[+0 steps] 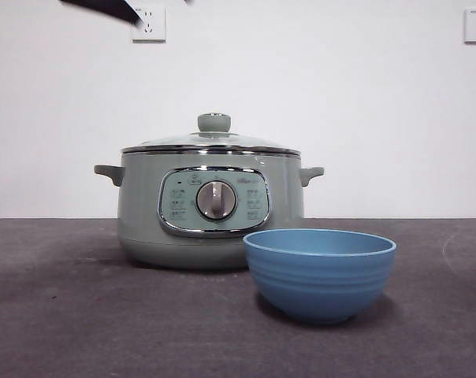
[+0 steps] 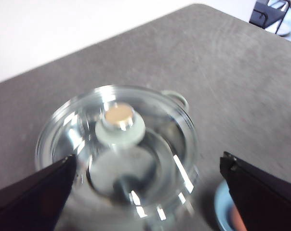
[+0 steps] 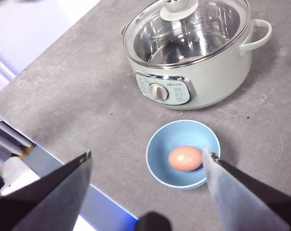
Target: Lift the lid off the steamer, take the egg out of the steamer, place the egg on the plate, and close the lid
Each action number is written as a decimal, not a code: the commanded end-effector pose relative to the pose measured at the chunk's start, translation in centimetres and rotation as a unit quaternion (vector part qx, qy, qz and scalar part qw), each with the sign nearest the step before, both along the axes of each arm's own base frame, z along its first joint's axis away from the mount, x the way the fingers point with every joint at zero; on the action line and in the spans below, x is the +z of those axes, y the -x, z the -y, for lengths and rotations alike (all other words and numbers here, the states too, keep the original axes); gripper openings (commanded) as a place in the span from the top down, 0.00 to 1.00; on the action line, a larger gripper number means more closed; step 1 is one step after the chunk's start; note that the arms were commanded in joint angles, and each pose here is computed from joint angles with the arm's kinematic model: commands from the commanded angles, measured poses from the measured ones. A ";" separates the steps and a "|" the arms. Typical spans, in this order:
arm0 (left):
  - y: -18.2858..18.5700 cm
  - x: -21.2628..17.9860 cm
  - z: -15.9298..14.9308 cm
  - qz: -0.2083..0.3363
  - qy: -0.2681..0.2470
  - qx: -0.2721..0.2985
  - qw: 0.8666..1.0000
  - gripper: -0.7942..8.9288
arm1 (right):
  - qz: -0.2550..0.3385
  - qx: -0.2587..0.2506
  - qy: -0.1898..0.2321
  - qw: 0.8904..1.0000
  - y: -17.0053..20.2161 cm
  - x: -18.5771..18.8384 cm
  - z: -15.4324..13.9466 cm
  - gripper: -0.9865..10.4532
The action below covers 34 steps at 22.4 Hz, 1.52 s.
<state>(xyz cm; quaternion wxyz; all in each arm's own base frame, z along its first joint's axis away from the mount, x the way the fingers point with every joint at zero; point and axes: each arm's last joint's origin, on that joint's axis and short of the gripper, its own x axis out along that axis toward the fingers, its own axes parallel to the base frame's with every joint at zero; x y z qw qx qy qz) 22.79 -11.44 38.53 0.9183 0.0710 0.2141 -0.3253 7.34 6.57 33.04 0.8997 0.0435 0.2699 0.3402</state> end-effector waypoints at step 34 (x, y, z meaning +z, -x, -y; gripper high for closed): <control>12.2 1.4 -5.7 -0.100 -0.030 -0.002 0.995 0.92 | -0.029 -0.003 0.025 0.999 0.2 -0.7 0.2 0.91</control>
